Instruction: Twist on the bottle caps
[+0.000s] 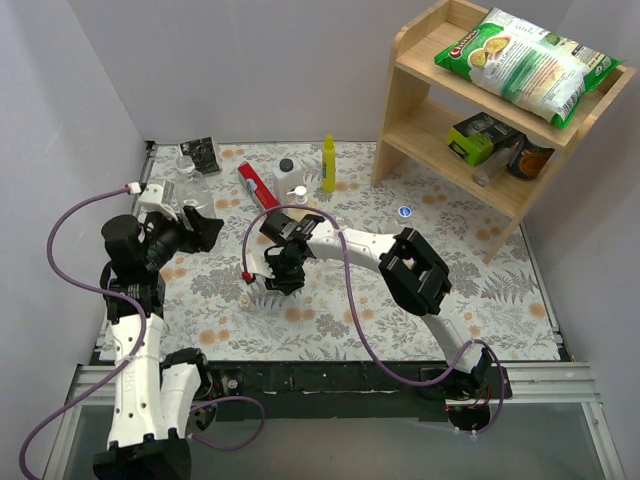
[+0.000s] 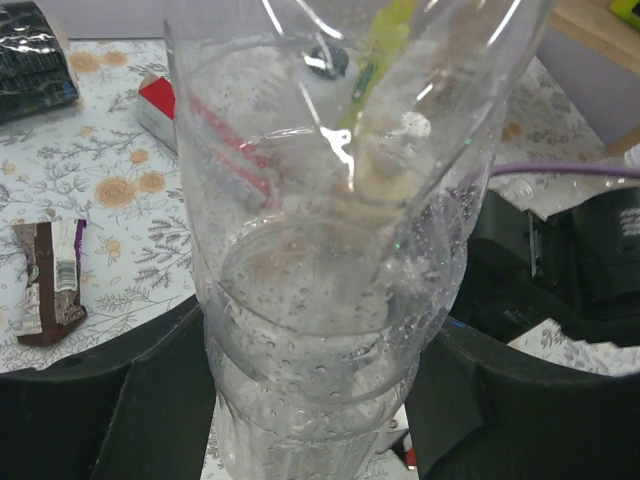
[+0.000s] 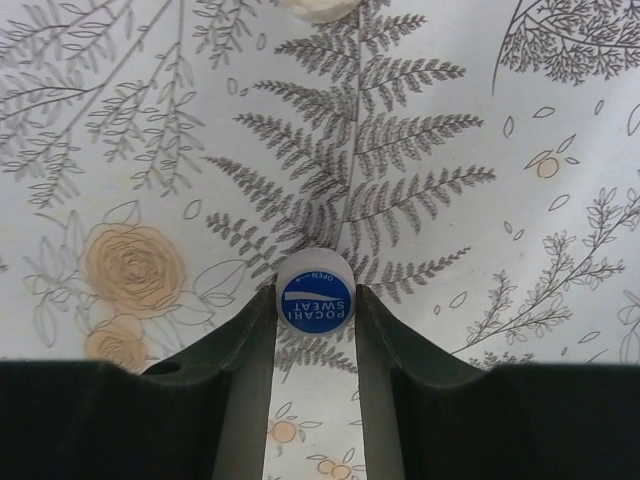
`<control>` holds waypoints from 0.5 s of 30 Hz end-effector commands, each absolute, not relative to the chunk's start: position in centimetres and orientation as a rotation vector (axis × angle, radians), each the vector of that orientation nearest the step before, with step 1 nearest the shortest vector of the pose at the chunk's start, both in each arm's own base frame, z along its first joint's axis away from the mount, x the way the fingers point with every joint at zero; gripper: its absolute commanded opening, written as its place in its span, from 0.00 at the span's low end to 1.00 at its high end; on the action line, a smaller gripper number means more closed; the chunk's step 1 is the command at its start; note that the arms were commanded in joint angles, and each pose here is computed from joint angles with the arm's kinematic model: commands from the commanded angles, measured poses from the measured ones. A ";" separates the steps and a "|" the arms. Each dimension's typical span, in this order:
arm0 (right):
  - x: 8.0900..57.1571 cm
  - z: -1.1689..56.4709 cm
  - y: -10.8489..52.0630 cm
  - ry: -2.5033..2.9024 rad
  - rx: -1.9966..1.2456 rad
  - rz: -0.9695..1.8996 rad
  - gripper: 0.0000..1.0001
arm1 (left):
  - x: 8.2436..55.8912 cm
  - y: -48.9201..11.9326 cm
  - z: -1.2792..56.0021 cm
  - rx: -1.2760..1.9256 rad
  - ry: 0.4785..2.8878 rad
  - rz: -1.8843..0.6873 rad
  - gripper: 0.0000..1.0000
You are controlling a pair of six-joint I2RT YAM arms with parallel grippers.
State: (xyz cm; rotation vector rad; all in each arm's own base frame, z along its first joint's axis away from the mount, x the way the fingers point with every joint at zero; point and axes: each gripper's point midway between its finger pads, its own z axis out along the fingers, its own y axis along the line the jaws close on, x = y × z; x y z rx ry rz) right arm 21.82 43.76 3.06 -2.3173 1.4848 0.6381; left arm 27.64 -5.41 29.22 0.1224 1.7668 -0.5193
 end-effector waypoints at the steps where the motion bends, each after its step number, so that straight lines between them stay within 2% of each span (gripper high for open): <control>1: 20.1 13.4 43.0 1.386 -2.200 0.802 0.29 | 27.0 -7.4 26.0 0.344 1.760 -0.567 0.00; 9: 21.3 30.8 36.6 1.331 -1.777 1.054 0.26 | 24.2 -11.8 18.8 0.821 1.670 -0.695 0.00; 15: 20.1 36.1 35.6 1.199 -1.730 1.082 0.26 | 21.6 -16.7 15.8 1.130 1.578 -0.763 0.00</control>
